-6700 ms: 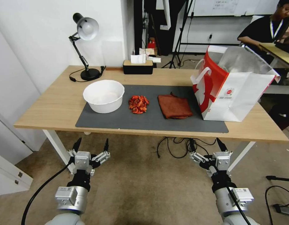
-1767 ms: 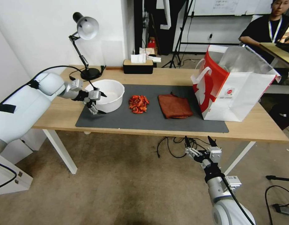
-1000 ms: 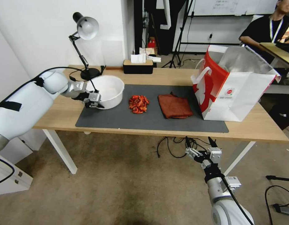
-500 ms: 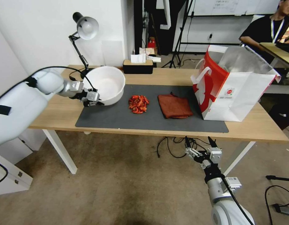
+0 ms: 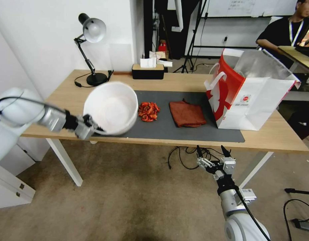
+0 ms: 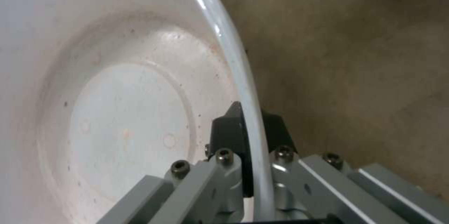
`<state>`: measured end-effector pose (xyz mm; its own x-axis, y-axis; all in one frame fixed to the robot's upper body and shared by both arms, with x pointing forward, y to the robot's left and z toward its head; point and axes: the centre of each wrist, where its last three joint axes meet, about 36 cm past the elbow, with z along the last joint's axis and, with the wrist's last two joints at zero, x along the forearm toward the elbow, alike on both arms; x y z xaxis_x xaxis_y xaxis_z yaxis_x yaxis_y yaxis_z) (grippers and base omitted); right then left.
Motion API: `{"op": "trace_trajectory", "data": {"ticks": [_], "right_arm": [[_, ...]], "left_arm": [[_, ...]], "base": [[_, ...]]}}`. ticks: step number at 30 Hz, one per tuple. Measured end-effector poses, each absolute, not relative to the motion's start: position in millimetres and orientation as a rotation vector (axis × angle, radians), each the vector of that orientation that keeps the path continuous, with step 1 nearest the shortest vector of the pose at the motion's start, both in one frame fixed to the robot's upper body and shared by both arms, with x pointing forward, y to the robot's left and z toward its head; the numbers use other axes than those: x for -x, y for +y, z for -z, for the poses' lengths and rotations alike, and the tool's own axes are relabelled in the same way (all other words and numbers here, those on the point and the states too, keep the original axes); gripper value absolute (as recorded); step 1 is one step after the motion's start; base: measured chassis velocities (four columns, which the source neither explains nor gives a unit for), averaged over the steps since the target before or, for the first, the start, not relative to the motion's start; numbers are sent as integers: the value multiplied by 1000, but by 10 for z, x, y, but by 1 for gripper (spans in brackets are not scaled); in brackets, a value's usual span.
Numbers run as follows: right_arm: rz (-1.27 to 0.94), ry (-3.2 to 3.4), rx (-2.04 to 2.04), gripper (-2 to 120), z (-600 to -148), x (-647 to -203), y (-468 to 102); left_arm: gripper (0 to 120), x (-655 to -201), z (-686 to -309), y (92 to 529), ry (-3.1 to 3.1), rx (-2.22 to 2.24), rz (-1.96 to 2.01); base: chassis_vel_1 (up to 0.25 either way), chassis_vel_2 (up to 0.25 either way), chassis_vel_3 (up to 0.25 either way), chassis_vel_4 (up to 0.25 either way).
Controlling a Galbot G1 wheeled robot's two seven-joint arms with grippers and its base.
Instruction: Sweep shrimp from table into container with towel, then put container into takeout bag.
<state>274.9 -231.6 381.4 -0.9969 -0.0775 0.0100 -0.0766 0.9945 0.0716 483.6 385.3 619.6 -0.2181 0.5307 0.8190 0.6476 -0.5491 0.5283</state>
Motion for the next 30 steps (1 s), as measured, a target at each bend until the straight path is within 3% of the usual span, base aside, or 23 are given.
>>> {"op": "trace_trajectory", "data": {"ticks": [17,30], "right_arm": [[106,-3121,-93,100,-3812,-2776,-2384],[140,-3130,-136,100,-3907,-2884,-2358]], "left_arm": [[0,-4381,-5796,3506,-910,2144,1879],[0,-4587,-4654,3234,-1021,2214,1715]], "base": [[0,0,0,0],[0,0,0,0]]}}
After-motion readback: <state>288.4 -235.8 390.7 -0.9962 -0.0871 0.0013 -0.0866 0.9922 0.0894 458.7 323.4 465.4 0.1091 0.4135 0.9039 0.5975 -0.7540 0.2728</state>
